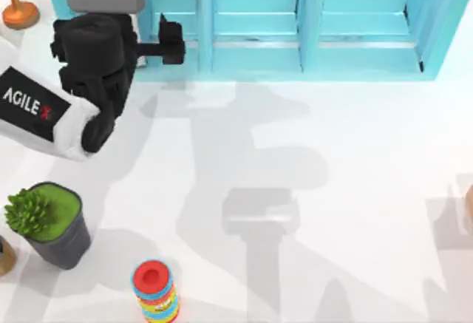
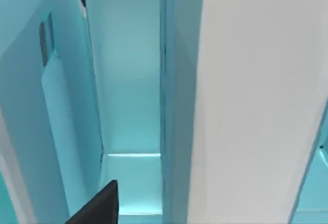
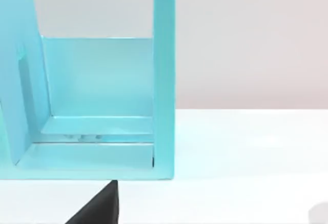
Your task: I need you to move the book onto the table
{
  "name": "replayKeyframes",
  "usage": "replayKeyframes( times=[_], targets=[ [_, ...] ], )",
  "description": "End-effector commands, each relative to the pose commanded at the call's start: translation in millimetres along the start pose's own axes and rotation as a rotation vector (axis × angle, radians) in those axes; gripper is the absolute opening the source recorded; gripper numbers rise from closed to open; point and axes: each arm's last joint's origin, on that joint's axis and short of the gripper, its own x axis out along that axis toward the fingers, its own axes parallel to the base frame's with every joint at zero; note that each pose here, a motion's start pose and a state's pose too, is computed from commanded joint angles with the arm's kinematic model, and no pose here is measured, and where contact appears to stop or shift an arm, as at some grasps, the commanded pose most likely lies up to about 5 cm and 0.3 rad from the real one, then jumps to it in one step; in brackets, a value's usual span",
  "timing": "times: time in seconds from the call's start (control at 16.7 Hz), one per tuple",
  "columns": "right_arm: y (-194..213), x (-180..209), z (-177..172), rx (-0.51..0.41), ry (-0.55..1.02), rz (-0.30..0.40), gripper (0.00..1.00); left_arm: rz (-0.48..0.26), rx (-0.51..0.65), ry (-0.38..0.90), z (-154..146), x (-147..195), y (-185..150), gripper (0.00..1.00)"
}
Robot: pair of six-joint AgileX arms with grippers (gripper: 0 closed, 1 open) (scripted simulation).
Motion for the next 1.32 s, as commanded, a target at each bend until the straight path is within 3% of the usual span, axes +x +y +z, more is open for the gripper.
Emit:
replayKeyframes(
  times=[0.3,0.66,1.32],
  targets=[
    [0.0,0.0,0.0,0.0,0.0,0.0,1.0,0.0,0.0,0.001,-8.5,37.7,6.5,1.0],
    [0.0,0.0,0.0,0.0,0.0,0.0,1.0,0.0,0.0,0.0,-11.0,44.4,8.7,1.0],
    [0.0,0.0,0.0,0.0,0.0,0.0,1.0,0.0,0.0,0.0,-11.0,44.4,8.7,0.17]
  ],
)
